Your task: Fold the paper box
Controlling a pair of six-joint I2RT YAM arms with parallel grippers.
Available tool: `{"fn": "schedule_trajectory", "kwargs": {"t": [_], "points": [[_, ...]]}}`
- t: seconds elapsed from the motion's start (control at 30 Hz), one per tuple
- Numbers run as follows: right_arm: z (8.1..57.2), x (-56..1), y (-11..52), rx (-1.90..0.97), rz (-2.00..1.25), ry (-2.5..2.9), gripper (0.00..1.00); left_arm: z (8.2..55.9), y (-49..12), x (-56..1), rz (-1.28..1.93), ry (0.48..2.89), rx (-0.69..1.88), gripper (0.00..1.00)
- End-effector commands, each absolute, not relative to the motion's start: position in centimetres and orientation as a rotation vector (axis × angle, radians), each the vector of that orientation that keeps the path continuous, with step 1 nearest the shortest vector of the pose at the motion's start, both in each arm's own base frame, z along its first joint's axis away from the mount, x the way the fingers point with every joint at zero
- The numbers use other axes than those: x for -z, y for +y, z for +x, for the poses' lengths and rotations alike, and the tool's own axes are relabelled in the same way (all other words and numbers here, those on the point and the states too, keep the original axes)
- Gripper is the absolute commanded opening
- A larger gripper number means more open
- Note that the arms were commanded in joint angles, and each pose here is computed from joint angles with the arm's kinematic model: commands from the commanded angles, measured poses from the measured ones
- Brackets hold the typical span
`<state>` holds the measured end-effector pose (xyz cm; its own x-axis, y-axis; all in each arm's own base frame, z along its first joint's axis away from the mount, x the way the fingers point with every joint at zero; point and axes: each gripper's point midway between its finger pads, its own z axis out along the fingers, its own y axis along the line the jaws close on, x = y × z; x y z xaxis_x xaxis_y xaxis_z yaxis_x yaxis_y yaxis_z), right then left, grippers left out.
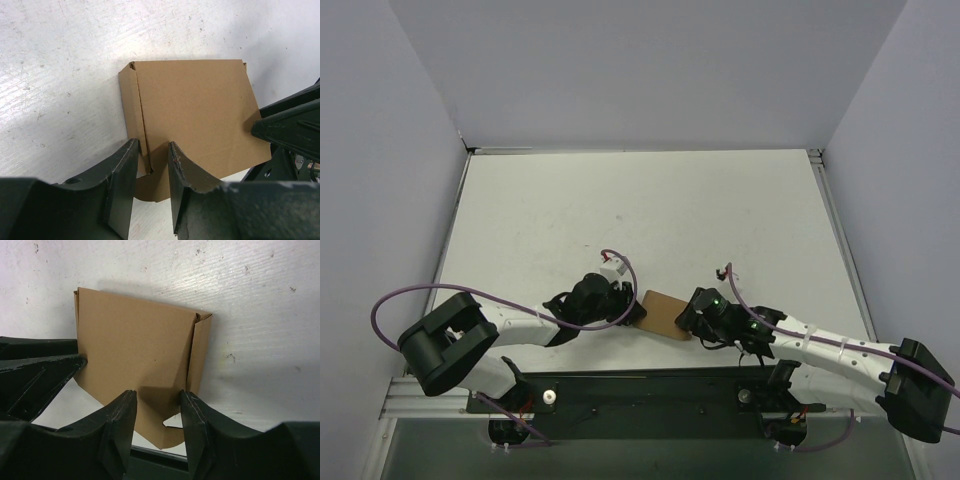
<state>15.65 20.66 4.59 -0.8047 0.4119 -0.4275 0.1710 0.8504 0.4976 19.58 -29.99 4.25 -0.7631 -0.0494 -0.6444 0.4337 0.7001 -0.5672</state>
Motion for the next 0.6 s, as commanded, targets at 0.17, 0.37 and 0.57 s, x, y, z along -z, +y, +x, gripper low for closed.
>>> {"fn": "schedule_trajectory", "kwargs": {"t": [0.17, 0.37, 0.57], "points": [[14.9, -3.7, 21.4, -0.640, 0.441, 2.526, 0.40, 19.3, -30.1, -4.2, 0.311, 2.283, 0.970, 0.40], [15.2, -3.8, 21.8, -0.669, 0.457, 2.509, 0.37, 18.9, -30.4, -4.2, 0.320, 2.281, 0.978, 0.40], [15.7, -4.3, 22.6, -0.723, 0.483, 2.482, 0.26, 18.4, -30.8, -4.0, 0.332, 2.286, 0.989, 0.40]]}}
